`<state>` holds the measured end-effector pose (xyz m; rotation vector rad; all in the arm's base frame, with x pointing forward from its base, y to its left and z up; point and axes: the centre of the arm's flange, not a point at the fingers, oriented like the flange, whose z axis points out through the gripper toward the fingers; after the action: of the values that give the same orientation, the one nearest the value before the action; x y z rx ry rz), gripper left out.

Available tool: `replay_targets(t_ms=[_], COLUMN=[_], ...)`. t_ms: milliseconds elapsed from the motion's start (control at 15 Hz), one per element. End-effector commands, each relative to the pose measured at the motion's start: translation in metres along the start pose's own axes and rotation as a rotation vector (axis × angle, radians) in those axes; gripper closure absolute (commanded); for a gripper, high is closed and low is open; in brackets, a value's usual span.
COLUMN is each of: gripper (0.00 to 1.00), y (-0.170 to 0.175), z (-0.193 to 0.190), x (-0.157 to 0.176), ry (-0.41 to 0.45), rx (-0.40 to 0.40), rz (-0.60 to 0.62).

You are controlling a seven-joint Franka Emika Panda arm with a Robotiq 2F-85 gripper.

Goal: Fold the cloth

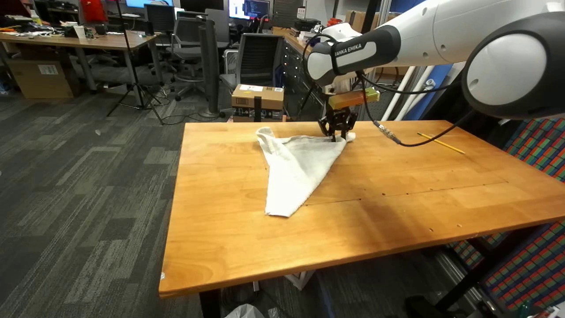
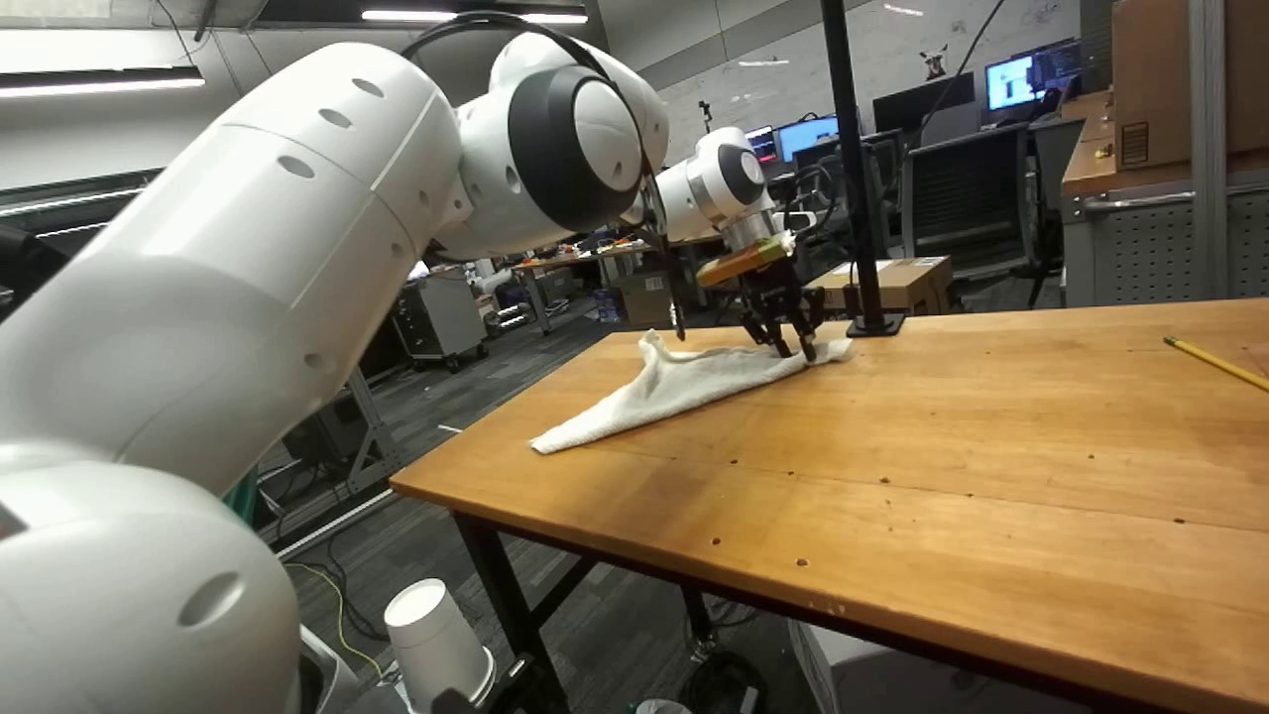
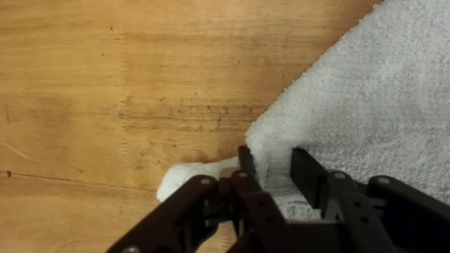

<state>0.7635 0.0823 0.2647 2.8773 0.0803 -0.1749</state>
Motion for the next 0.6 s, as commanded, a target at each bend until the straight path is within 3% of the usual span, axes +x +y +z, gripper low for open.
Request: replay_targets(t_ms=[0,533], gripper=[0.97,0.99], y=[-0.002,-0.025], z=[-0.008,-0.075], x=[-0.005,-0.054], ry=[-0.030,0.067], rx=[-0.011,-0.118], rz=[-0.038,-0.084])
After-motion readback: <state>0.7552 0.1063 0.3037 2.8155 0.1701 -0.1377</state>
